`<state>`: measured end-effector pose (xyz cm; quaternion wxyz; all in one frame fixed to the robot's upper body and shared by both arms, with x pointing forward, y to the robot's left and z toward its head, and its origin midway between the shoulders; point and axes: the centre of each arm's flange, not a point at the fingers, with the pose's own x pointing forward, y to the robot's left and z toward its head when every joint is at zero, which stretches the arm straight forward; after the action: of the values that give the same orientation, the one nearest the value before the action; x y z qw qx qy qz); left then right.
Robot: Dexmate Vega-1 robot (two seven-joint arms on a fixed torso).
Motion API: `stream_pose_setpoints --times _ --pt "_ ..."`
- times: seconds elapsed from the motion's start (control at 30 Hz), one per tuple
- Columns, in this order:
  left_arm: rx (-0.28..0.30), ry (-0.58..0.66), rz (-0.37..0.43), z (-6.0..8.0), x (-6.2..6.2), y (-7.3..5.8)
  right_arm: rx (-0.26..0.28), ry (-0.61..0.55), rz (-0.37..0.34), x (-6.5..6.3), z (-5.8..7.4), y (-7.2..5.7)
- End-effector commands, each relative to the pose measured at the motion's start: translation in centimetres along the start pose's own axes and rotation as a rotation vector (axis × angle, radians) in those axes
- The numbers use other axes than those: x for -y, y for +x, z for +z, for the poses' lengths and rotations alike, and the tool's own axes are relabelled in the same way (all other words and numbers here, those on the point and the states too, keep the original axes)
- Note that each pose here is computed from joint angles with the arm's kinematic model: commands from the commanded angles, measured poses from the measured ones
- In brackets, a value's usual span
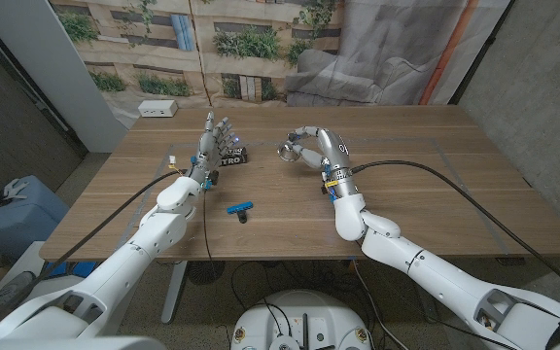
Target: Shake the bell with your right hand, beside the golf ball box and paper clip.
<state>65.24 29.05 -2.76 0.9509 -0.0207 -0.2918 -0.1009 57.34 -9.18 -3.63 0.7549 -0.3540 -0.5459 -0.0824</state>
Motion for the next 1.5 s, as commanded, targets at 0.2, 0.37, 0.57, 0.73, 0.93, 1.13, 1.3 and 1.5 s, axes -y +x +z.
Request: stream_pose_setpoints --times 0.2,0.37,0.57,0.73,0.93,1.13,1.3,1.5 --pt "0.0 0.0 0.0 0.0 0.0 0.0 -0.125 0.099 0.081 0.3 -0.4 0.4" --pt "0.0 0.0 0.0 0.0 0.0 0.0 -0.163 0.145 0.095 0.5 -0.7 0.5" --pt "0.0 0.0 0.0 0.0 0.0 0.0 -0.209 0.205 0.136 0.8 -0.9 0.6" --pt "0.0 0.0 0.0 0.0 0.0 0.0 -0.251 0.251 0.161 1.1 -1.1 0.8" --pt "0.0 0.0 0.0 0.0 0.0 0.0 -0.291 0.287 0.205 1.5 -1.4 1.1" --pt "0.0 0.0 0.0 0.0 0.0 0.0 -0.327 0.319 0.253 2.1 -1.5 1.4" --pt "0.0 0.0 0.0 0.0 0.0 0.0 -0.358 0.343 0.291 2.4 -1.5 1.5" --pt "0.0 0.0 0.0 0.0 0.0 0.0 -0.39 0.353 0.347 2.6 -1.5 1.6"
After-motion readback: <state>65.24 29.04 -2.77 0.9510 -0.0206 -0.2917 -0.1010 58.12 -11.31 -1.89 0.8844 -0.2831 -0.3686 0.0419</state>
